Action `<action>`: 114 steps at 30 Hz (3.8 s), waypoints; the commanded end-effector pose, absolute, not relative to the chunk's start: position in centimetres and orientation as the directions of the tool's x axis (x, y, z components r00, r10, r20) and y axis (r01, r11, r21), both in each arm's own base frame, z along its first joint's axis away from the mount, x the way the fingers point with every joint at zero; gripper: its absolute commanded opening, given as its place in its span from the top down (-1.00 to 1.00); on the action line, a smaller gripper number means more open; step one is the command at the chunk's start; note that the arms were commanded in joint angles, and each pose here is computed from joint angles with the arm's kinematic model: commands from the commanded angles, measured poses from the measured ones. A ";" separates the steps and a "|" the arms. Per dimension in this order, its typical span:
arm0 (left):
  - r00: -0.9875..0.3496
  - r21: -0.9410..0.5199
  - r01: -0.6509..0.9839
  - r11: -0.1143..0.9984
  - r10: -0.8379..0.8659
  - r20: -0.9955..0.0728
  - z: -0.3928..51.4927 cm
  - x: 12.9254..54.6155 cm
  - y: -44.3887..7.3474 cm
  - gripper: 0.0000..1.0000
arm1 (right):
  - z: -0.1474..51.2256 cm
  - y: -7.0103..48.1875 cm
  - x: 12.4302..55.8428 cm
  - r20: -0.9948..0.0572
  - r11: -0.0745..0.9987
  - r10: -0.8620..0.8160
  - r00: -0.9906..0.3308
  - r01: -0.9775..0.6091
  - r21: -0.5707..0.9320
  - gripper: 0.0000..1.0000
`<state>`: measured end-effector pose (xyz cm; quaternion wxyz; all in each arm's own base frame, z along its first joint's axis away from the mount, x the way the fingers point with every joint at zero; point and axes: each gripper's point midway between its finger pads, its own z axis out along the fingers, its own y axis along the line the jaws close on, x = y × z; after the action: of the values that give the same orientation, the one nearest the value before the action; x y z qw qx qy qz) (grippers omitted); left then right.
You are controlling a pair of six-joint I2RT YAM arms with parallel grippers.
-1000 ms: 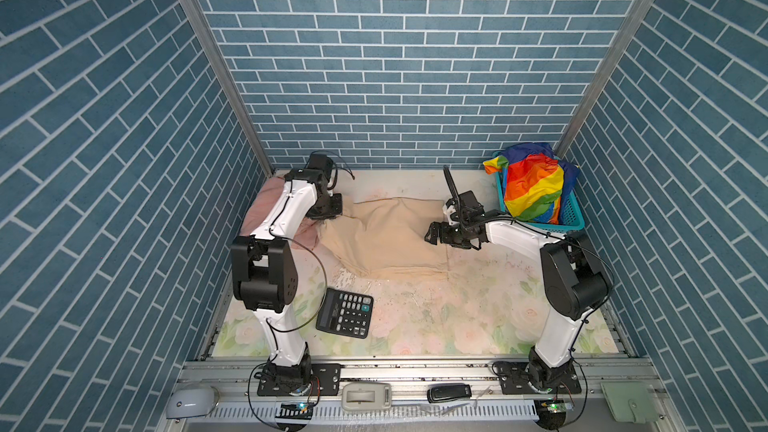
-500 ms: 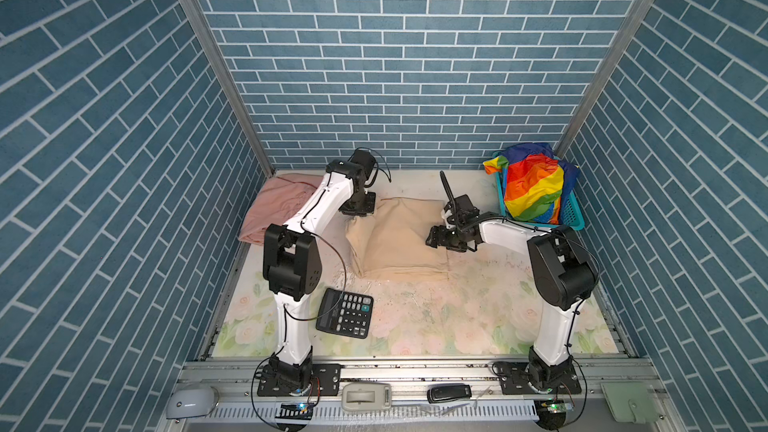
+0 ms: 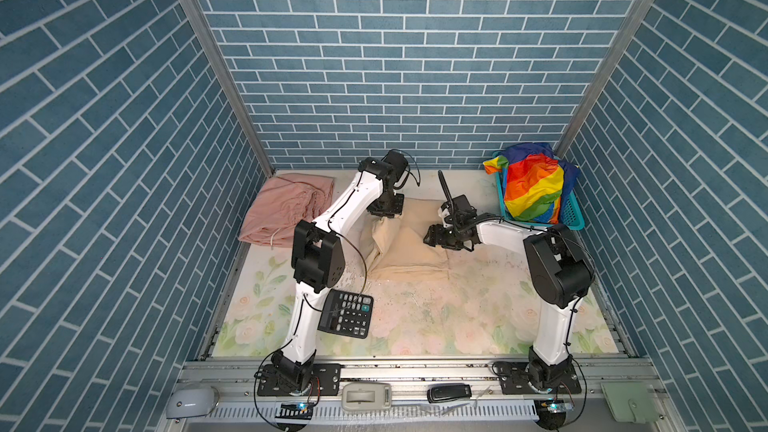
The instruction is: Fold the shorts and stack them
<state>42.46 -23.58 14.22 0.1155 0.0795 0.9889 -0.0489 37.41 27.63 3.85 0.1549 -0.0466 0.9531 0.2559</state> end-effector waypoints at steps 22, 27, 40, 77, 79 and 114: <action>-0.970 -0.152 0.134 0.979 0.098 -0.222 8.9 43.4 -28.8 0.97 | 0.2 27.5 34.4 -0.214 0.862 0.001 -0.977 -0.108 0.496 -0.34; -0.975 -0.173 0.129 0.976 0.093 -0.202 7.4 43.4 -29.3 0.74 | 0.4 27.5 34.1 -0.209 0.858 -0.002 -0.978 -0.109 0.502 -0.35; -0.906 -0.445 0.158 0.881 -0.050 -0.421 19.9 45.3 -29.1 -0.99 | 7.3 22.7 33.7 -0.321 0.895 0.006 -0.947 -0.138 0.424 -0.60; -0.711 -0.847 -0.425 0.320 -0.697 0.093 3.0 42.9 -19.4 -0.99 | 8.4 28.6 36.3 -0.570 0.968 -0.228 -0.790 -0.248 -0.043 -0.97; -0.715 -0.838 -0.431 0.335 -0.693 0.091 2.5 42.7 -19.2 -0.99 | 8.0 27.0 35.6 -0.551 0.973 -0.191 -0.813 -0.231 0.004 -0.96; -0.841 -0.851 -0.292 0.437 -0.541 0.010 8.0 37.3 -24.4 -0.99 | 10.9 29.6 37.3 -0.412 0.748 0.189 -0.891 -0.141 0.649 -0.71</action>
<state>37.10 -24.59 8.48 0.1241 -0.2483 0.8400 -0.4662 38.01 28.59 12.12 0.2575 -0.0004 0.9099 0.3253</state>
